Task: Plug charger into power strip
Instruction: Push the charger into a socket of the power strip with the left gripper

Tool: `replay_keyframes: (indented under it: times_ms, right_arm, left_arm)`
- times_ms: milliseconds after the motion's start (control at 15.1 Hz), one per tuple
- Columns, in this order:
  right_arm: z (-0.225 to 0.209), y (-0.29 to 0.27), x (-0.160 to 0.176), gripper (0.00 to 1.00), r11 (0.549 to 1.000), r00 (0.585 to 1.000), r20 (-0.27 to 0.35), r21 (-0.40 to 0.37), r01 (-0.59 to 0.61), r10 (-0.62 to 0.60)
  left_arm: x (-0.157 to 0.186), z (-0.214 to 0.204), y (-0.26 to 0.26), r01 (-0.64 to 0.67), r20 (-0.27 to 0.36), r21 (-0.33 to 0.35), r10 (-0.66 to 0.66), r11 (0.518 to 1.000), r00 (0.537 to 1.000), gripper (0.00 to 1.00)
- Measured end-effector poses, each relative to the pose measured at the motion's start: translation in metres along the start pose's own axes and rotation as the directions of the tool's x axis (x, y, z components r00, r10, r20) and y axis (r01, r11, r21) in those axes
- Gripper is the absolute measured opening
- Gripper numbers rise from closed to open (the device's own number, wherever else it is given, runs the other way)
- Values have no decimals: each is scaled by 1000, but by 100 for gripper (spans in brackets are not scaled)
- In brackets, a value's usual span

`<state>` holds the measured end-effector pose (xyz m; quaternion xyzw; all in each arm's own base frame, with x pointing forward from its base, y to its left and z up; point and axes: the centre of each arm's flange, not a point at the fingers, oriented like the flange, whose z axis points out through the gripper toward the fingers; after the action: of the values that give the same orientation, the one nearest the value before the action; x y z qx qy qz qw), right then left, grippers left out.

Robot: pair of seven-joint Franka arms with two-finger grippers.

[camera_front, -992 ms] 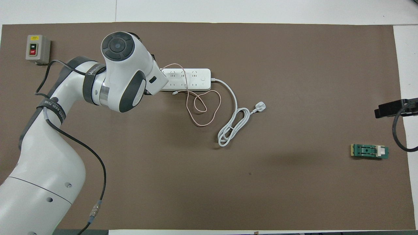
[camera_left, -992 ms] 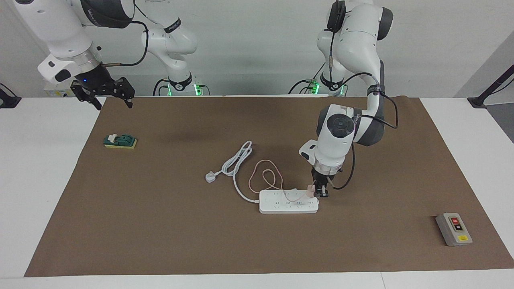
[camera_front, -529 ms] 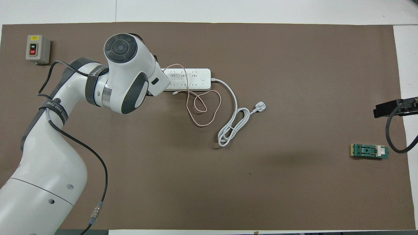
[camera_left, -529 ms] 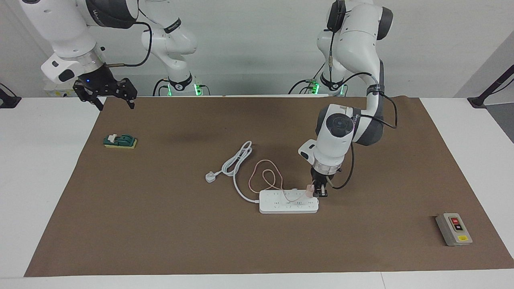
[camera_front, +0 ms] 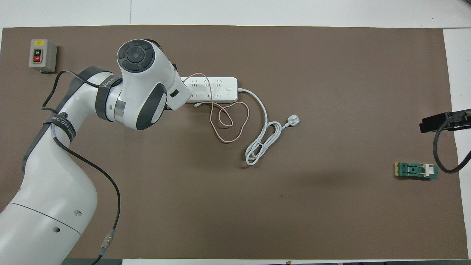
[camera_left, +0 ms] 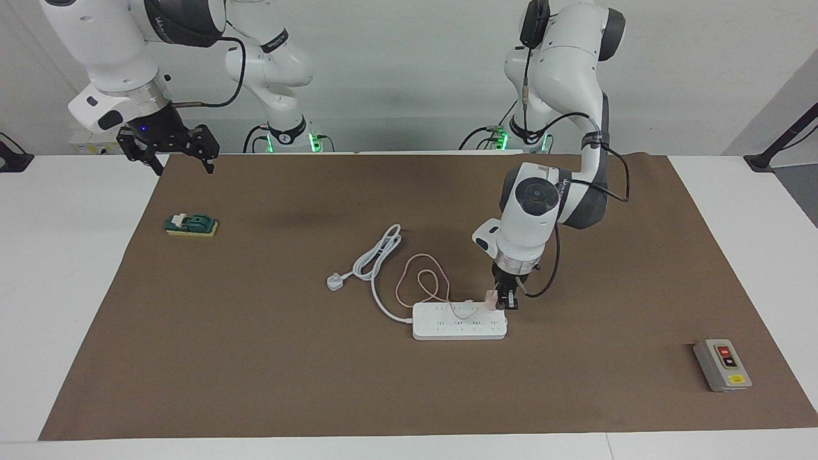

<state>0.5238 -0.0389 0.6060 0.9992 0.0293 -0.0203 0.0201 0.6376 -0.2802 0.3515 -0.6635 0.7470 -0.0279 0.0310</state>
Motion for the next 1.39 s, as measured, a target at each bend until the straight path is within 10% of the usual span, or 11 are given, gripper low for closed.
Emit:
replay_keyframes:
  times_ms: [1388]
  right_arm:
    - [0, -1, 0, 100, 1000, 1000, 0, 0, 0, 0]
  left_arm:
    - [-2, 5, 1, 19, -4, 12, -19, 1000, 1000, 32]
